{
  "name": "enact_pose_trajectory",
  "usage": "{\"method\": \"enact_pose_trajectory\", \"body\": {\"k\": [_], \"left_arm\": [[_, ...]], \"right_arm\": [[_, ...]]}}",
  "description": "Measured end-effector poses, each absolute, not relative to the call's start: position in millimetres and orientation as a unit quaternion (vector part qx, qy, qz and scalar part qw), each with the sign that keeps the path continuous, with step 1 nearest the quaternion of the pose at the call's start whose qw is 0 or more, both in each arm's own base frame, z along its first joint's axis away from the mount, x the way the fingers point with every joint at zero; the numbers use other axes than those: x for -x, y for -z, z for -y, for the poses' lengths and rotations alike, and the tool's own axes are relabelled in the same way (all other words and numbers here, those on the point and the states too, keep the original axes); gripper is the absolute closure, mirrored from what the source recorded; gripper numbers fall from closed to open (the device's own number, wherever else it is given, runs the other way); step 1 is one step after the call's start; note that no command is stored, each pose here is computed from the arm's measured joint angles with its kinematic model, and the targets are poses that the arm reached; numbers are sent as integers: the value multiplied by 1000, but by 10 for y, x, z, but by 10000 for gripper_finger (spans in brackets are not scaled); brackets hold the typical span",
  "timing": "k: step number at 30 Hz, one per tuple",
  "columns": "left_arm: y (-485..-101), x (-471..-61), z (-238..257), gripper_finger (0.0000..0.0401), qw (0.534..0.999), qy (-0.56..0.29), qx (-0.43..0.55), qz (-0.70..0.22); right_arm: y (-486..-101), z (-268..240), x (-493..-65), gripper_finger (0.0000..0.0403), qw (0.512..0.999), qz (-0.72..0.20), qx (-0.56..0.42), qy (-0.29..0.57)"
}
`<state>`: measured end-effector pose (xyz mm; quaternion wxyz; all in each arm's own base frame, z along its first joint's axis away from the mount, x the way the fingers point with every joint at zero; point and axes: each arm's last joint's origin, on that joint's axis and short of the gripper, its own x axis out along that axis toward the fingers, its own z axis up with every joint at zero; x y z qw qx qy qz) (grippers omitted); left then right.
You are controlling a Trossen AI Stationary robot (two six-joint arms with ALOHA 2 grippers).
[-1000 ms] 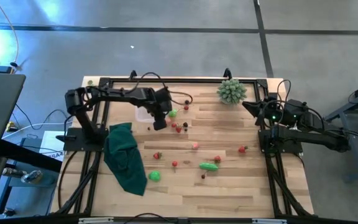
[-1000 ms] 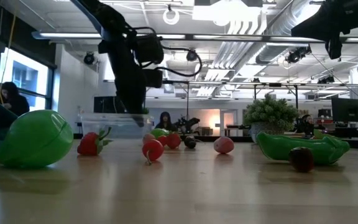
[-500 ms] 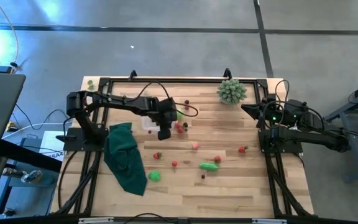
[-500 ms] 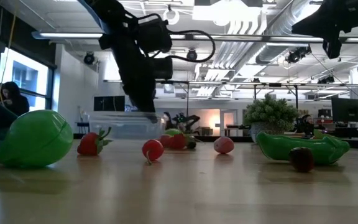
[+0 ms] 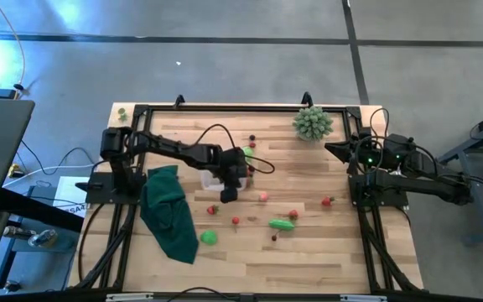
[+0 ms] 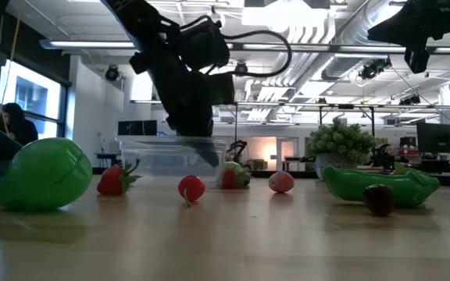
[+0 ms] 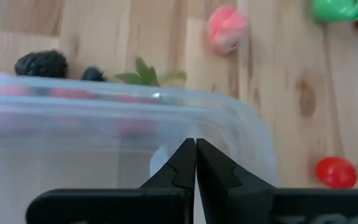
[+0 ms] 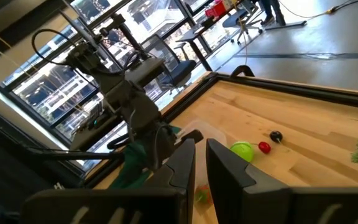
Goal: Pick and placing Produce into tupperware
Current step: Move the transparent bin to the center of the table
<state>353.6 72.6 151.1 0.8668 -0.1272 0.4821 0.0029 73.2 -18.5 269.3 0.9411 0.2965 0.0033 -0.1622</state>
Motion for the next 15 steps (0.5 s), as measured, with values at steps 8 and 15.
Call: {"method": "enact_pose_trajectory", "body": {"k": [8,15], "left_arm": [[-1552,-3627,-569,398,883,18,123,-452],[-1492,-3716,-332,398,887,60,125,-440]], "right_arm": [[-2694,185,-732,370,942,-3,-295,162],[-2693,184,-732,370,942,-4,-295,161]]}}
